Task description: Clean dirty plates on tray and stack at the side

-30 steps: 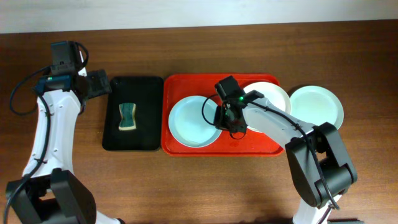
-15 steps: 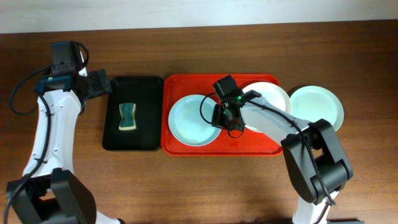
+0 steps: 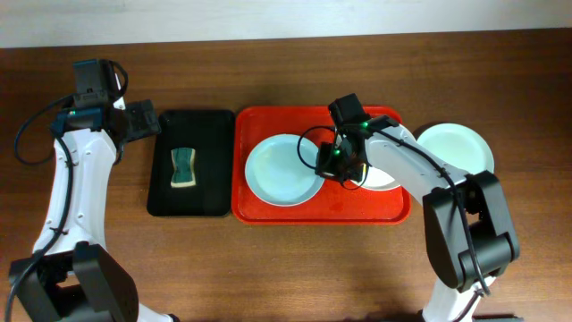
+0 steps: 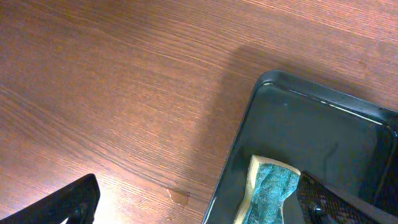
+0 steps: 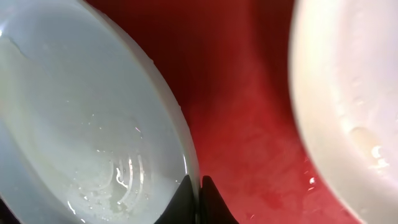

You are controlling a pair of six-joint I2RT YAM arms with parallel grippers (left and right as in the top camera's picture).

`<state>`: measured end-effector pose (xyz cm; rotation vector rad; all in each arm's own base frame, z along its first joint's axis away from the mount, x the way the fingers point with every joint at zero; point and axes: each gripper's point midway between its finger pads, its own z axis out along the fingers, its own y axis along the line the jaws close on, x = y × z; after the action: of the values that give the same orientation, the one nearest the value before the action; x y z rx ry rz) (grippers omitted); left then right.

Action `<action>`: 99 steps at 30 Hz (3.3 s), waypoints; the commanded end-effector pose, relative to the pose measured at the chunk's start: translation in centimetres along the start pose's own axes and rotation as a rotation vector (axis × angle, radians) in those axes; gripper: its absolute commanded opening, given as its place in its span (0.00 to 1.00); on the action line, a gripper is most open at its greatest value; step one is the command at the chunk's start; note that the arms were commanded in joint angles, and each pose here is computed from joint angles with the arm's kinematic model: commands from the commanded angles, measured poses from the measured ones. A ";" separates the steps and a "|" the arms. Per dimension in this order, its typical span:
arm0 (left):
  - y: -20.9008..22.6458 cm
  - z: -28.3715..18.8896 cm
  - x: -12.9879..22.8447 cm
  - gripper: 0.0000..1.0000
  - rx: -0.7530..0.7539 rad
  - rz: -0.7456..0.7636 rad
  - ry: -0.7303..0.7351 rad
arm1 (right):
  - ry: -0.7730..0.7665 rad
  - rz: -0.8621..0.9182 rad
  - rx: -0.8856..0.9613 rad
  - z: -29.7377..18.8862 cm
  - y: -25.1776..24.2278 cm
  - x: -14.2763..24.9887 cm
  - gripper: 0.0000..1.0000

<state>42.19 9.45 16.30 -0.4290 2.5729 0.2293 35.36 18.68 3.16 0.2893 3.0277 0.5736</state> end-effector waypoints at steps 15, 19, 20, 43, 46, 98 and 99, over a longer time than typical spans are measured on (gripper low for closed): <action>0.3 -0.3 -0.4 0.99 -0.011 -0.010 -0.012 | -0.134 -0.166 -0.141 -5.6 9.2 -1.1 0.04; 0.3 -0.3 -0.4 0.99 -0.010 -0.009 -0.012 | -0.250 -0.194 -0.120 -5.4 11.4 -1.9 0.04; 0.3 -0.3 -0.4 0.99 -0.010 -0.009 -0.012 | -0.273 -0.215 -0.134 -5.4 12.4 -1.9 0.04; 0.3 -0.3 -0.4 0.99 -0.010 -0.009 -0.012 | -0.726 -0.259 0.002 -6.0 17.3 -4.7 0.04; 0.3 -0.3 -0.4 0.99 -0.011 -0.009 -0.012 | -0.767 -0.309 -0.009 -6.6 18.2 -5.2 0.04; 0.3 -0.3 -0.4 0.99 -0.010 -0.009 -0.012 | -1.693 -1.085 0.510 -25.2 30.9 -3.2 0.04; 0.3 -0.3 -0.4 0.99 -0.011 -0.009 -0.012 | -1.696 -1.083 0.509 -25.2 30.9 -3.2 0.04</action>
<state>42.14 9.43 16.28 -0.4287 2.5752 0.2298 41.95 37.26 37.08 -0.5848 1.2348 -0.4103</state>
